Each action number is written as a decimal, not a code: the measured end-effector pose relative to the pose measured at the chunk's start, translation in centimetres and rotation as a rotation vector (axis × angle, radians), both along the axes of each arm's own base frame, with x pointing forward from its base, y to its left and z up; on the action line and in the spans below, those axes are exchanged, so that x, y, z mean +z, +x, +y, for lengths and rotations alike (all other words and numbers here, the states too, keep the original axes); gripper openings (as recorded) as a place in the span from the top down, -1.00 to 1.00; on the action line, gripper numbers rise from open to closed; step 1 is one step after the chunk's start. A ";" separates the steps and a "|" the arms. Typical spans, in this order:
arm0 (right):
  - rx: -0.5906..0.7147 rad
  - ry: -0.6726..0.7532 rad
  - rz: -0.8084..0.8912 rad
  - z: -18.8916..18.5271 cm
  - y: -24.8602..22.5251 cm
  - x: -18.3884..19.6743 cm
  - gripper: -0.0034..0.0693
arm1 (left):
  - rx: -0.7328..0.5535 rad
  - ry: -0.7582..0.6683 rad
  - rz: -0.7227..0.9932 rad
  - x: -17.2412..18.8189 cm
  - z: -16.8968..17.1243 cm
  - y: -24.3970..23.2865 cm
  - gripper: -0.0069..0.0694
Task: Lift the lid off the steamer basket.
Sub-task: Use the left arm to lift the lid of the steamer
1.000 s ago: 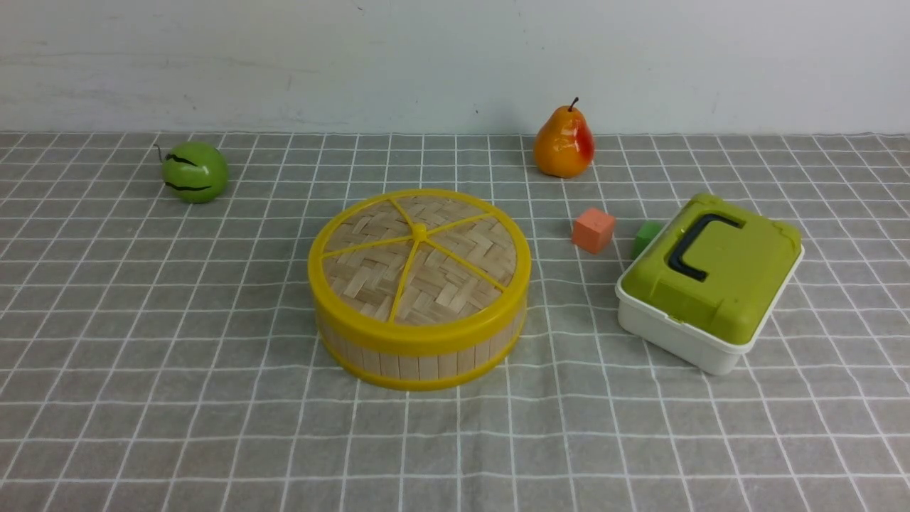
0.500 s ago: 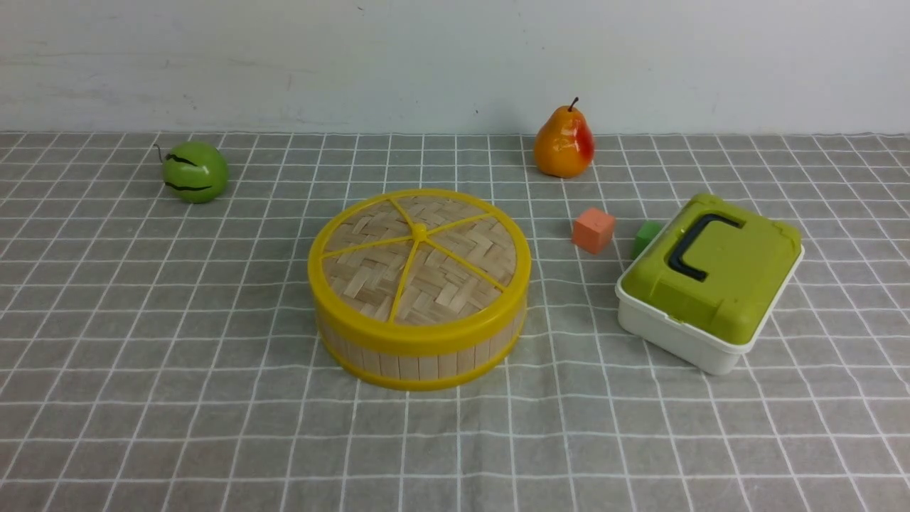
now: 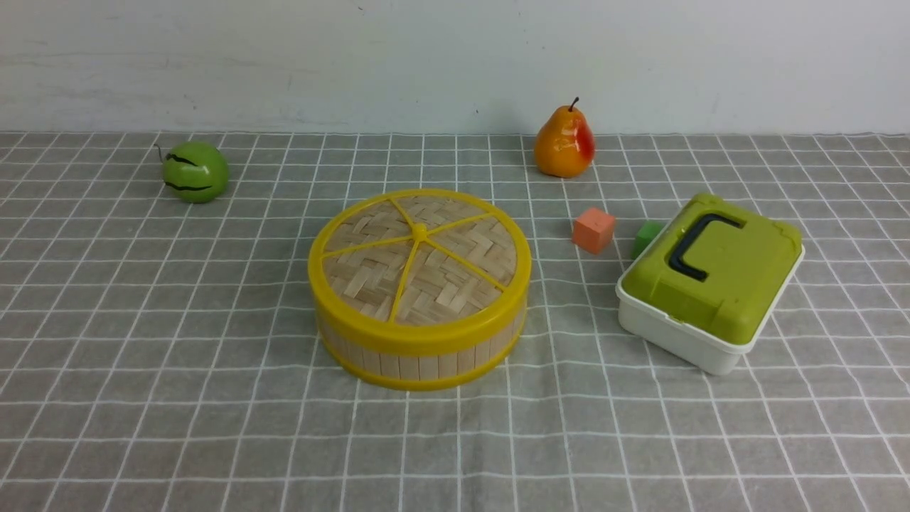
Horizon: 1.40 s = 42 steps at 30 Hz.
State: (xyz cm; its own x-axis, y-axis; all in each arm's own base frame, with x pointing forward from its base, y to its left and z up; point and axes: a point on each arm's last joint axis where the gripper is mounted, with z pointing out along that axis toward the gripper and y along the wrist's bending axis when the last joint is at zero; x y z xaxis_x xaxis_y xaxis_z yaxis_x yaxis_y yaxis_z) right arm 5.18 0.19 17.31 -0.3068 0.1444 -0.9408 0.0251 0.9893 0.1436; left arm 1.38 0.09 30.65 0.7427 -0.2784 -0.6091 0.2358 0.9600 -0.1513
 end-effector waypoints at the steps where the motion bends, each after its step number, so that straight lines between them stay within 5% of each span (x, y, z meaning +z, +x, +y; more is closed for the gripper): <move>1: 0.000 0.000 0.000 0.0 0.0 0.0 0.24 | -0.006 0.001 0.051 1.4 0.0 -0.2 0.36; 6: 0.000 0.000 0.000 0.0 0.0 0.0 0.24 | -0.004 0.044 0.343 8.5 -0.2 1.4 0.84; 11: 0.000 0.000 0.000 0.0 0.0 0.0 0.24 | -0.020 0.077 0.623 12.5 -1.0 8.7 0.85; 25: 0.000 0.000 0.000 0.0 0.0 0.0 0.24 | -0.259 0.103 1.561 10.6 -4.8 28.1 0.85; 31: 0.000 0.000 0.000 0.0 0.0 0.0 0.24 | -0.314 0.370 1.865 5.1 -11.9 36.1 0.85; 35: 0.000 0.000 0.000 0.0 0.0 0.0 0.24 | -0.275 0.511 1.914 3.3 -16.6 39.5 0.85; 42: 0.000 0.000 0.000 0.0 0.0 0.0 0.24 | -0.166 0.583 1.758 2.7 -22.0 43.2 0.84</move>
State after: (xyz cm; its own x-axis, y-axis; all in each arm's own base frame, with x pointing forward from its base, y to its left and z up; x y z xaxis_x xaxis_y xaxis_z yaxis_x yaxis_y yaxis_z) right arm 5.18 0.19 17.31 -0.3068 0.1444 -0.9408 0.0251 0.9893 0.1436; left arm 44.55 -21.87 33.37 -0.7777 0.2278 -0.5859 0.2784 0.9604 0.0039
